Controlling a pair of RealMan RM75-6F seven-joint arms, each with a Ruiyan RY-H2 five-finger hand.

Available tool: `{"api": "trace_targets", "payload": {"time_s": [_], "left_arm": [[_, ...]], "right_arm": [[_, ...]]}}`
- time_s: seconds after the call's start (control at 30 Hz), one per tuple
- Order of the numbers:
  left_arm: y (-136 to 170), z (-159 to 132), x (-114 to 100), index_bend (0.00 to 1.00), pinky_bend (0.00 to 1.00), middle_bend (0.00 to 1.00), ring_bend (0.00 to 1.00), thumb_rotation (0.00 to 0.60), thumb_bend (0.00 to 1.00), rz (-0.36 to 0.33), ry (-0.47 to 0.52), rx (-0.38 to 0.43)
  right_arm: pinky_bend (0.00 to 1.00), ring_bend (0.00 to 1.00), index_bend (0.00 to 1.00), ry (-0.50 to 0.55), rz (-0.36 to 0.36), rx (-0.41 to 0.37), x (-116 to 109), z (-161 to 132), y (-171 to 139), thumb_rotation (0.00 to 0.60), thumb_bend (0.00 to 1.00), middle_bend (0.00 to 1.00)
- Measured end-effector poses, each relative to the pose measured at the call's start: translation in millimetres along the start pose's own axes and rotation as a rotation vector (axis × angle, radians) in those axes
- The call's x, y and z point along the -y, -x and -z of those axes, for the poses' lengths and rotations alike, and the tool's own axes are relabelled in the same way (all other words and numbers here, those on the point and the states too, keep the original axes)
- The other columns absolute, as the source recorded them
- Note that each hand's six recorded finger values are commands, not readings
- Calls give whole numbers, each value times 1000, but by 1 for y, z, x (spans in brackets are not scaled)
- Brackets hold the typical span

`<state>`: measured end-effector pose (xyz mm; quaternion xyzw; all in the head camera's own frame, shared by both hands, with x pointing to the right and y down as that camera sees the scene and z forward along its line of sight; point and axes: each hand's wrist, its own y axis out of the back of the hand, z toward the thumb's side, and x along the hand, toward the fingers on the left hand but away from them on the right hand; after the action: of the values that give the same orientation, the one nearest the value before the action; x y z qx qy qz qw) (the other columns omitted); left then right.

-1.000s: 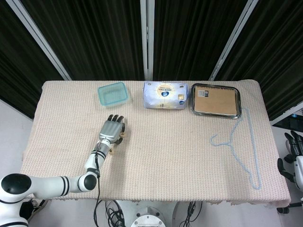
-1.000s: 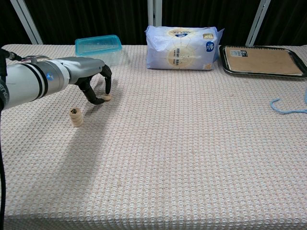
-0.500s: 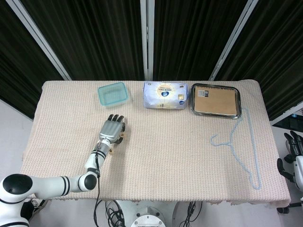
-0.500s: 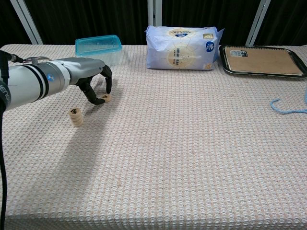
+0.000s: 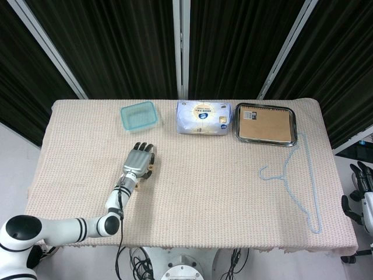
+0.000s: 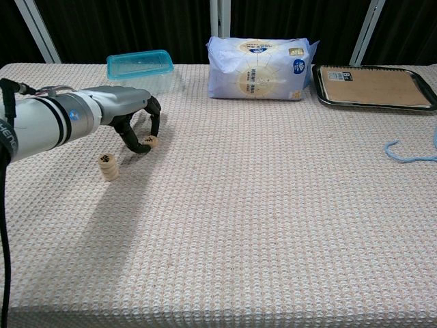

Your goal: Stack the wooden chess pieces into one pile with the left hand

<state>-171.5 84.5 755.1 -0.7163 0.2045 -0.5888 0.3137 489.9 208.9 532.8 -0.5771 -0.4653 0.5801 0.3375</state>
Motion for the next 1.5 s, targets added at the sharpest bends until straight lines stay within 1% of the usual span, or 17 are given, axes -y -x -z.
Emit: {"api": "trace_targets", "payload": {"time_s": [0.13,0.33,0.47,0.63,0.87,1.07,1.23,1.37,1.5], "left_arm": [[2,-1,-3,479,0,82,0,600,309,-5,6,6],[13,-8,-17,478,0,82,0,600,309,-23,22,35],[31,-11,-30,477,0,83,0,600,308,-33,27,55],[58,-6,-37,471,0,85,0,600,308,-29,17,55],[94,15,-31,472,0,87,0,600,308,-41,-6,45],[115,29,-20,474,0,88,0,600,309,-29,-8,41],[117,29,-15,473,0,88,0,600,308,-31,-11,56],[114,25,-12,473,0,90,0,600,309,-38,-7,73],[110,24,-11,472,0,91,0,600,309,-36,-5,73]], "right_arm": [[0,0,0,0,2,0,0,0,0,600,434,0],[0,0,0,-5,-1,-3,1,-1,0,600,434,0],[0,0,0,-8,-1,-5,2,-2,0,600,434,0],[0,0,0,-10,0,-9,3,-4,-1,600,434,0],[0,0,0,-16,-1,-9,4,-6,-2,600,435,0],[0,0,0,-25,-7,-11,7,-8,-1,600,434,0],[0,0,0,-25,-1,-15,7,-10,-2,600,434,0],[0,0,0,-22,-3,-12,7,-9,-3,600,435,0],[0,0,0,-20,-3,-12,6,-8,-2,600,435,0]]}}
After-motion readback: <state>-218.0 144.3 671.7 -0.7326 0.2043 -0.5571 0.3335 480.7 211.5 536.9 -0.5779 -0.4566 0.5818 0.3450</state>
